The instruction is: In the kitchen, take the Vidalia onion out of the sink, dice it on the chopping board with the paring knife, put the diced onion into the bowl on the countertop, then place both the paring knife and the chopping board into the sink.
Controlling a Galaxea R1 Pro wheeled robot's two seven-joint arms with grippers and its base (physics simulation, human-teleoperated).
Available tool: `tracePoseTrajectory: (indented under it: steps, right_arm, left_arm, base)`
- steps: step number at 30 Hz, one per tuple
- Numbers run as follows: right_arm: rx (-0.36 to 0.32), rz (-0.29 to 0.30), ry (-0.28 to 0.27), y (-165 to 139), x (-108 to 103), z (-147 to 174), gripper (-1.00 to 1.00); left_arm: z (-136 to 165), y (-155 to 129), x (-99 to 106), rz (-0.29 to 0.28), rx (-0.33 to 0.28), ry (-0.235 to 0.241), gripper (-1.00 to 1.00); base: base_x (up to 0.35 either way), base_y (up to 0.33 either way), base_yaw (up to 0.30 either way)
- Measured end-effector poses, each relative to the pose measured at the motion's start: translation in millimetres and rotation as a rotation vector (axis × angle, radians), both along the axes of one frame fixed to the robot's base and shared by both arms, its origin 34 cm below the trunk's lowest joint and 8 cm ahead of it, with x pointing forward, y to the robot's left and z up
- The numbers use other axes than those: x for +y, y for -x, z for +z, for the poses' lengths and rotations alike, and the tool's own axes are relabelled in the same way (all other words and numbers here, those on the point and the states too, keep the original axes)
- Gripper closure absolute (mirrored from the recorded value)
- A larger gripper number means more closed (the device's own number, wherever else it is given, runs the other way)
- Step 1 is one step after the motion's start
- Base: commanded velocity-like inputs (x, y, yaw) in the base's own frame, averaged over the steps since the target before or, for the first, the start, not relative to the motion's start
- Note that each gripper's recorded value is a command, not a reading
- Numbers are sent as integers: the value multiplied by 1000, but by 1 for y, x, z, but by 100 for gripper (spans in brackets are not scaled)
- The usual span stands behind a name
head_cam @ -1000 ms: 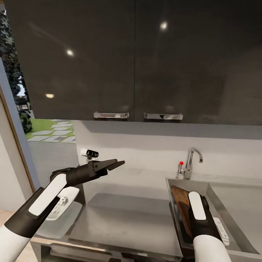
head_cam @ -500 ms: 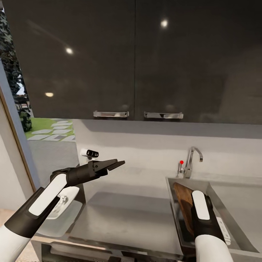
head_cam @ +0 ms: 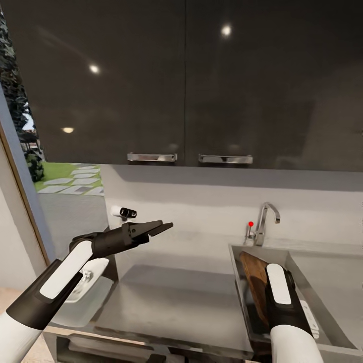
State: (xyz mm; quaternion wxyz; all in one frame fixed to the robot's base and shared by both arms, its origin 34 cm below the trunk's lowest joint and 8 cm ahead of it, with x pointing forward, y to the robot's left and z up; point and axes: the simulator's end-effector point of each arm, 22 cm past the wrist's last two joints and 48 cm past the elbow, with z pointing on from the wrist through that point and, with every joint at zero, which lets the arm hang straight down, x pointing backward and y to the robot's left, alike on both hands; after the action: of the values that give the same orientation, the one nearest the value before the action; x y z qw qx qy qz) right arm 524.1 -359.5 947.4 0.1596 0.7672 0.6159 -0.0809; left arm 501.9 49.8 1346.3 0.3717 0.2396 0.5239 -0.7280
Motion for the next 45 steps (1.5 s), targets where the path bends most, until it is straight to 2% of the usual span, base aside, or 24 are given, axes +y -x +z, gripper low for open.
tracePoseTrajectory:
  steps: [3, 6, 14, 24, 31, 45]
  right_arm:
    - [6, 2, -2, -5, 0, -5, 100]
    - [26, 43, -15, -6, 10, -25, 100]
    - [27, 44, -13, -6, 10, -26, 100]
    - [66, 25, -20, 5, 11, -23, 100]
    - [61, 22, -19, 5, 10, -20, 100]
    - [88, 32, -29, 10, 14, -29, 100]
  left_arm:
    - [-6, -8, 0, 1, 11, 0, -100]
    - [-8, -10, 0, 1, 16, -1, -100]
    - [-9, -10, 0, 0, 19, 0, -100]
    - [-5, -7, 0, 0, 9, 0, -100]
    - [-2, -5, 0, 1, 1, 1, -100]
    - [-3, -6, -1, 0, 4, 0, -100]
  base:
    - [0, -95, 0]
    - [0, -26, 0]
    - [0, -3, 12]
    - [0, 0, 167]
    - [0, -7, 147]
    - [0, -127, -33]
